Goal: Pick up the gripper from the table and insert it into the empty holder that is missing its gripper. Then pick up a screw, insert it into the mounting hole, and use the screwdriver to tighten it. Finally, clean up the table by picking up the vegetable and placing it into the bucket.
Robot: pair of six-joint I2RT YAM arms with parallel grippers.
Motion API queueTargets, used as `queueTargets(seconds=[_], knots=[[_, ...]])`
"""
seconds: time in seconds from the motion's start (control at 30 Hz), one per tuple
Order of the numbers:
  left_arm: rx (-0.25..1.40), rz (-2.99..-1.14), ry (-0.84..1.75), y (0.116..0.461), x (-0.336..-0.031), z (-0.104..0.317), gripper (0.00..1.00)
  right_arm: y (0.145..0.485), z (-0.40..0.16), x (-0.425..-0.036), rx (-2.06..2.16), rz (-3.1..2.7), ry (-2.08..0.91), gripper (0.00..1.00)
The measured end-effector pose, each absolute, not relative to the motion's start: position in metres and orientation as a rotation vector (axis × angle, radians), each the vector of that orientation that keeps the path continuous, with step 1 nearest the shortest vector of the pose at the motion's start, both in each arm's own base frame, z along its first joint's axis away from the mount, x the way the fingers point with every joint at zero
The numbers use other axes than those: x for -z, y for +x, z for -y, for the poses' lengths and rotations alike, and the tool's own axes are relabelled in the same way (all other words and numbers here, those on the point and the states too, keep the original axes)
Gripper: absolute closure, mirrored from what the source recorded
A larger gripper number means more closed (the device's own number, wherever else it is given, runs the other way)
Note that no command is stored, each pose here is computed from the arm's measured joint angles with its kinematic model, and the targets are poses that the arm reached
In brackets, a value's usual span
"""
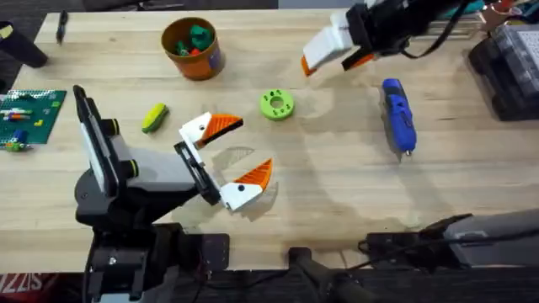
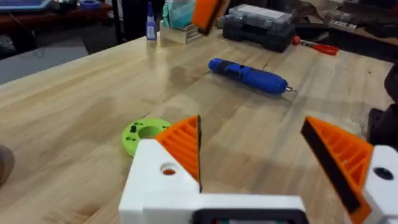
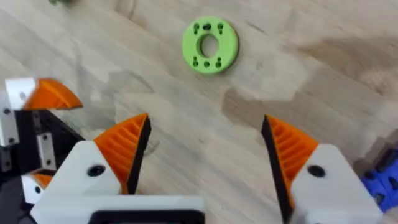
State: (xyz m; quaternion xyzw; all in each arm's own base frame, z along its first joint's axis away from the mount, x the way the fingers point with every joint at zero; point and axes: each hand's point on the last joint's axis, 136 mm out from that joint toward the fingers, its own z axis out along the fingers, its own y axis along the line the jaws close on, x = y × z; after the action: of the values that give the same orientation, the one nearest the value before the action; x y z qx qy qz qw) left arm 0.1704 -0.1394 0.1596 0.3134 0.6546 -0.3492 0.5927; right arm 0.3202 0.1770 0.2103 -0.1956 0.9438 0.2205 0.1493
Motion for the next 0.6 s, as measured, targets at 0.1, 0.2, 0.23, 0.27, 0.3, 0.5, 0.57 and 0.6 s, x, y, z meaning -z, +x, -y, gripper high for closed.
queueTargets(seconds=[0.1,0.2,0.23,0.27,0.3,0.5,0.57,0.6], knots=[[0.812,-1.522,0.729,0.17,-0.16,0.139,0.015,0.31,-0.18,-0.212,-0.567,-2.709,-0.595,0.008],[0.812,-1.522,0.729,0.17,-0.16,0.139,0.015,0.299,-0.178,-0.204,-0.522,-2.718,-0.574,0.008],[0.812,-1.522,0.729,0.17,-0.16,0.139,0.015,0.295,-0.176,-0.199,-0.51,-2.724,-0.555,0.008],[0.812,-1.522,0.728,0.17,-0.16,0.139,0.016,0.292,-0.174,-0.192,-0.501,-2.724,-0.531,0.008],[0.812,-1.522,0.729,0.17,-0.16,0.139,0.015,0.29,-0.172,-0.186,-0.495,-2.718,-0.51,0.008],[0.812,-1.522,0.729,0.17,-0.16,0.139,0.015,0.305,-0.173,-0.151,-0.504,-2.54,-0.432,0.008],[0.812,-1.522,0.729,0.17,-0.16,0.139,0.015,0.312,-0.176,-0.142,-0.51,-2.499,-0.436,0.007],[0.812,-1.522,0.729,0.17,-0.16,0.139,0.015,0.314,-0.178,-0.137,-0.514,-2.494,-0.445,0.006]])
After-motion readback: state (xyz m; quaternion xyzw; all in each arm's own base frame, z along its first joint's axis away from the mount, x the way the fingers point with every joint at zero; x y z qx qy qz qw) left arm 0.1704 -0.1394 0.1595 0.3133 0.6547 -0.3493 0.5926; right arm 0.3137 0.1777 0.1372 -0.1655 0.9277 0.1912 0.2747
